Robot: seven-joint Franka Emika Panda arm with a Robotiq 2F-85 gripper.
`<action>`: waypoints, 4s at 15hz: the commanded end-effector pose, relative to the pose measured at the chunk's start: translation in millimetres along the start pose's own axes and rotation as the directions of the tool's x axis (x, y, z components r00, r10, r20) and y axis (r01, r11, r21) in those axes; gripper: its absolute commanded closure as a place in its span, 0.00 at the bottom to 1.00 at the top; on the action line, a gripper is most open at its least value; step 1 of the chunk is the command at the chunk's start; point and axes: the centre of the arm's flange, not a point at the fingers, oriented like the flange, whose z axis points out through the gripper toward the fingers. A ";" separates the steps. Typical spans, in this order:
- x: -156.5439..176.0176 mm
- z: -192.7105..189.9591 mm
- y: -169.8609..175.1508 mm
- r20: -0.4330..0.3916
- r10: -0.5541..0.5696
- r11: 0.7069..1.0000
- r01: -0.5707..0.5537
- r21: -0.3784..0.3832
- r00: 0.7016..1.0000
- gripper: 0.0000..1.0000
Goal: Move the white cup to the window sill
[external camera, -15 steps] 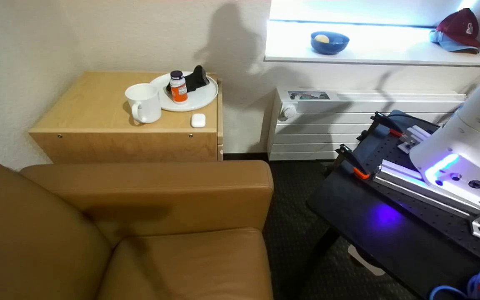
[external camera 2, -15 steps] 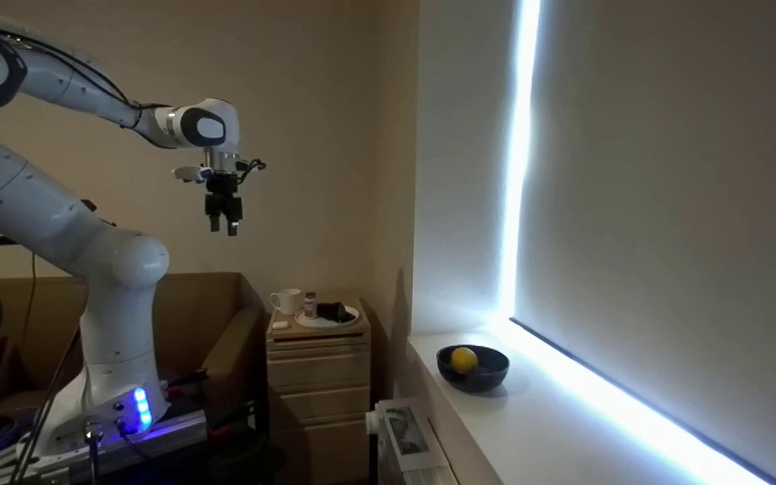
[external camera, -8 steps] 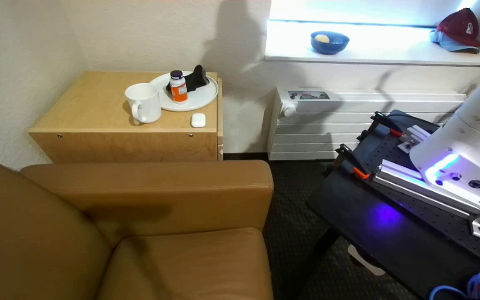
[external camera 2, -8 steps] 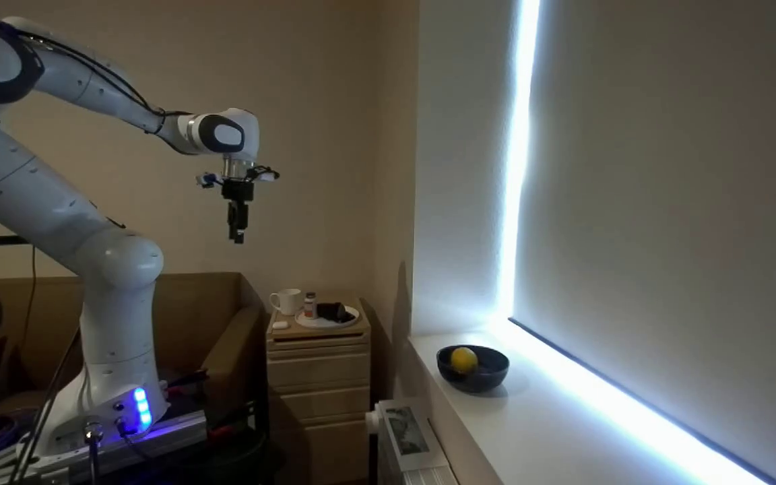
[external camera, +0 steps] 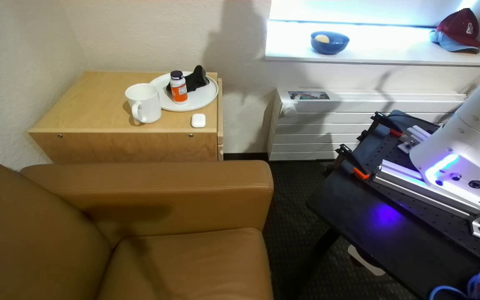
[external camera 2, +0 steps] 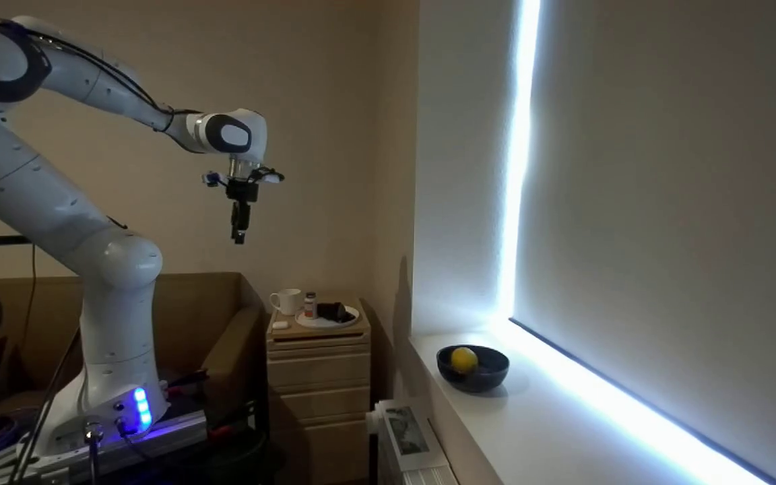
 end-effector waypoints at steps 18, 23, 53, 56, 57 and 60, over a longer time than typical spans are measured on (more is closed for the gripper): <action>33.6 40.8 -221.6 -0.019 0.192 0.978 -0.193 -0.084 0.981 0.00; 95.5 104.4 -282.5 -0.110 0.424 0.906 -0.420 0.057 0.899 0.00; 206.1 247.8 -423.0 -0.176 0.715 0.684 -0.627 0.373 0.676 0.00; 216.4 272.0 -429.3 -0.163 0.729 0.676 -0.659 0.331 0.665 0.00; 218.7 277.9 -430.3 -0.152 0.731 0.673 -0.665 0.323 0.666 0.00; 208.3 281.1 -416.3 -0.160 0.722 0.682 -0.651 0.334 0.673 0.00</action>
